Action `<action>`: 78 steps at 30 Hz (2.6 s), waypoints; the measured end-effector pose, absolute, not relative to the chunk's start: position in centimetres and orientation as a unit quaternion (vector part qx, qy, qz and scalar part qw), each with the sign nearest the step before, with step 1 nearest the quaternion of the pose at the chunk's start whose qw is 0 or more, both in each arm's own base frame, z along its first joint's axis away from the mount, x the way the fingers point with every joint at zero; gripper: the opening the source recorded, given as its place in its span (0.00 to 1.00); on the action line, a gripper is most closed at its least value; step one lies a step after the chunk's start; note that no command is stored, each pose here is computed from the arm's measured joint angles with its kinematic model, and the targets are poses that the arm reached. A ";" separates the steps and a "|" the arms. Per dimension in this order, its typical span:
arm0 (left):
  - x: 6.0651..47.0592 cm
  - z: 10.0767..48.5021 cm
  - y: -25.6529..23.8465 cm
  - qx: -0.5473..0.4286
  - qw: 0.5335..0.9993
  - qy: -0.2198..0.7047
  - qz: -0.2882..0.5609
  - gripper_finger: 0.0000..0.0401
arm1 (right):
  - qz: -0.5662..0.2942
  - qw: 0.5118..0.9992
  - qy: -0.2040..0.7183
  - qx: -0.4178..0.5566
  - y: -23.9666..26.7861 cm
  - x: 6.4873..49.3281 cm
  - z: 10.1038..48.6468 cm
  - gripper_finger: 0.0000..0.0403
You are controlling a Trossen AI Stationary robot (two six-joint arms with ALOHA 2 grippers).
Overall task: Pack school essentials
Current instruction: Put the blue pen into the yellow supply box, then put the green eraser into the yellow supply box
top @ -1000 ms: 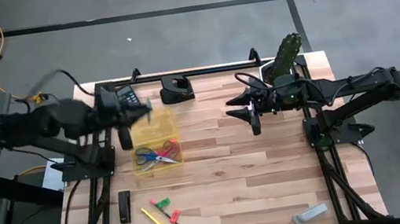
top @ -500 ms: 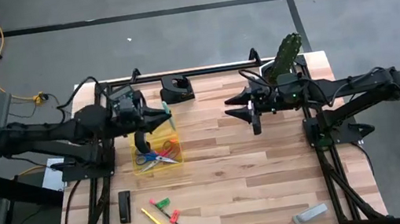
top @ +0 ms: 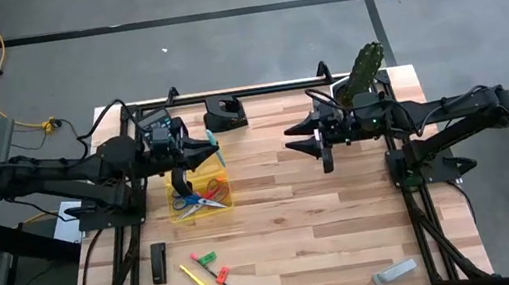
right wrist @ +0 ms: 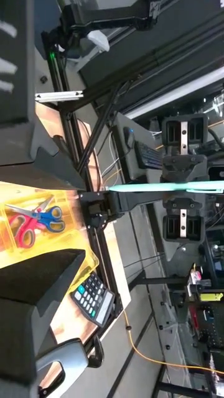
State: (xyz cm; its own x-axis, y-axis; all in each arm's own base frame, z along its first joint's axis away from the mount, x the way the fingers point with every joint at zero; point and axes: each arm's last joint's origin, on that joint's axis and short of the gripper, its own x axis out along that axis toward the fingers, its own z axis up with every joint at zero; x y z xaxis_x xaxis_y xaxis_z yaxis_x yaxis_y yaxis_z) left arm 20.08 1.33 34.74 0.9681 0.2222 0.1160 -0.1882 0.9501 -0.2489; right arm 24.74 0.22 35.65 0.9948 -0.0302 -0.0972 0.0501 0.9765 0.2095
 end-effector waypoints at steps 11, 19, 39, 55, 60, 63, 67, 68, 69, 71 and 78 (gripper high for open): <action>20.1 34.7 1.3 -0.110 0.986 -0.070 0.106 0.04 | -0.020 0.993 0.047 0.106 0.2 24.7 35.7 0.39; 19.9 33.3 1.6 -0.113 0.970 0.121 0.181 0.04 | -0.020 0.993 0.047 0.107 0.2 24.7 35.7 0.39; 20.5 19.7 2.4 -0.050 0.766 0.633 0.096 0.04 | -0.025 0.992 0.047 0.111 0.2 24.7 35.6 0.39; 21.0 17.1 2.5 -0.009 0.777 0.620 0.112 0.04 | -0.037 0.992 0.047 0.113 0.1 24.7 35.6 0.39; 21.2 16.2 2.6 -0.006 0.762 0.639 0.109 0.08 | -0.038 0.992 0.048 0.115 0.1 24.7 35.6 0.39; 21.2 15.8 2.6 -0.006 0.750 0.652 0.109 0.14 | -0.037 0.991 0.049 0.115 0.1 24.7 35.6 0.39; 21.2 15.7 2.6 -0.016 0.745 0.656 0.118 0.25 | -0.037 0.991 0.049 0.115 0.1 24.7 35.6 0.39; 21.3 15.8 2.6 -0.017 0.747 0.654 0.119 0.28 | -0.037 0.991 0.049 0.115 0.1 24.7 35.6 0.39; 21.4 16.0 2.6 -0.018 0.750 0.650 0.120 0.31 | -0.037 0.991 0.049 0.115 0.1 24.7 35.6 0.39; 21.7 16.8 2.6 -0.021 0.758 0.641 0.123 0.37 | -0.037 0.991 0.049 0.115 0.1 24.7 35.6 0.39; 22.2 21.1 2.6 -0.031 0.787 0.603 0.127 0.50 | -0.037 0.991 0.050 0.115 0.1 24.7 35.6 0.39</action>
